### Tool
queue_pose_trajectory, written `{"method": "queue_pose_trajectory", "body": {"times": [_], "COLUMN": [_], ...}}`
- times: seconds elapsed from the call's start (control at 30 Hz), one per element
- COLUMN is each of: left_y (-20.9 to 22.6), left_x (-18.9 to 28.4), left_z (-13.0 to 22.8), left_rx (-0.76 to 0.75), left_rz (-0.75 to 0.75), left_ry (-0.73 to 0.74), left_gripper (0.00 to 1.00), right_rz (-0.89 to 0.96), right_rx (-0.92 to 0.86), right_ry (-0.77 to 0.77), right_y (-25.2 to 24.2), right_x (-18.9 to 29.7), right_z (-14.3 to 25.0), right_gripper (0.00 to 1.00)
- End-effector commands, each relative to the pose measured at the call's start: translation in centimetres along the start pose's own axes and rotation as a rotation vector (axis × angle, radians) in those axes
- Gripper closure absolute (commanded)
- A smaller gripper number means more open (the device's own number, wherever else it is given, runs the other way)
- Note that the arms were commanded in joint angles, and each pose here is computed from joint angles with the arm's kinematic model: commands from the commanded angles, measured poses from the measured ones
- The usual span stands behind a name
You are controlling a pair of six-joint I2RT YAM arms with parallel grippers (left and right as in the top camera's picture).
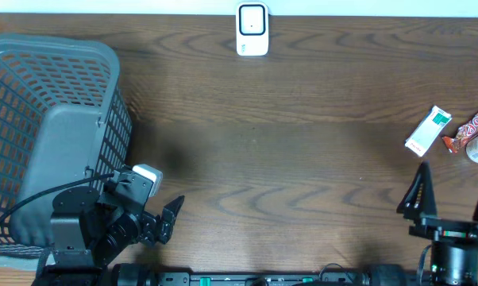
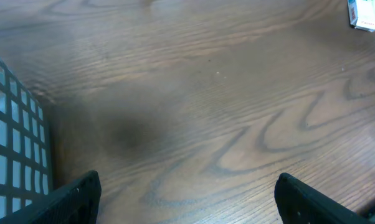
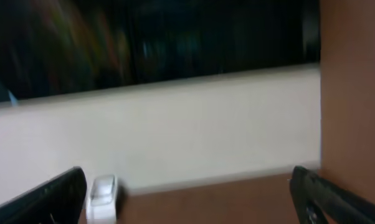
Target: Scan the item barcode
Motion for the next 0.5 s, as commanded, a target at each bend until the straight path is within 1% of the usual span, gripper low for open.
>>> {"method": "queue_pose_trajectory", "body": {"times": [0.0,0.07,0.17,0.3,0.33,0.4,0.47], "left_y": [-0.1,-0.1,-0.1,-0.1,-0.1,-0.1,-0.1], "left_x": [0.0,0.0,0.0,0.0,0.0,0.0,0.0], "left_z": [0.0,0.0,0.0,0.0,0.0,0.0,0.0], "left_rx": [-0.017,-0.017,-0.017,-0.017,-0.017,-0.017,-0.017], "left_rz": [0.012,0.013,0.012,0.012,0.012,0.012,0.012], "left_ry": [-0.003,-0.003,-0.003,-0.003,-0.003,-0.003,-0.003], "left_gripper": [0.13,0.13,0.13,0.13,0.13,0.13,0.13], "right_rz": [0.039,0.051,0.063,0.079,0.082,0.128,0.137], "right_rx": [-0.059,-0.075,-0.113,-0.175,-0.172,-0.104,-0.096], "right_ry": [0.115,0.185,0.239,0.286,0.300,0.364,0.415], "right_y": [-0.4,-0.6,-0.7,-0.8,-0.9,-1.4,-1.5], "right_x": [-0.2,-0.6,-1.1,-1.3,-1.3,-0.9,-0.6], "right_z": [2.3,4.2,6.2,7.8,8.1,9.1,10.0], "right_gripper": [0.01,0.01,0.01,0.01,0.01,0.01,0.01]}}
Point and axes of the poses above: each gripper's point midway between its finger pads, its own x axis back along the fingers, its own y axis along the line the jaws close on, z = x × y, the point moved 8 cm from there along x, back along the fingers, and after that the axes turned 2 degrees about x, right-handed, at the moved point
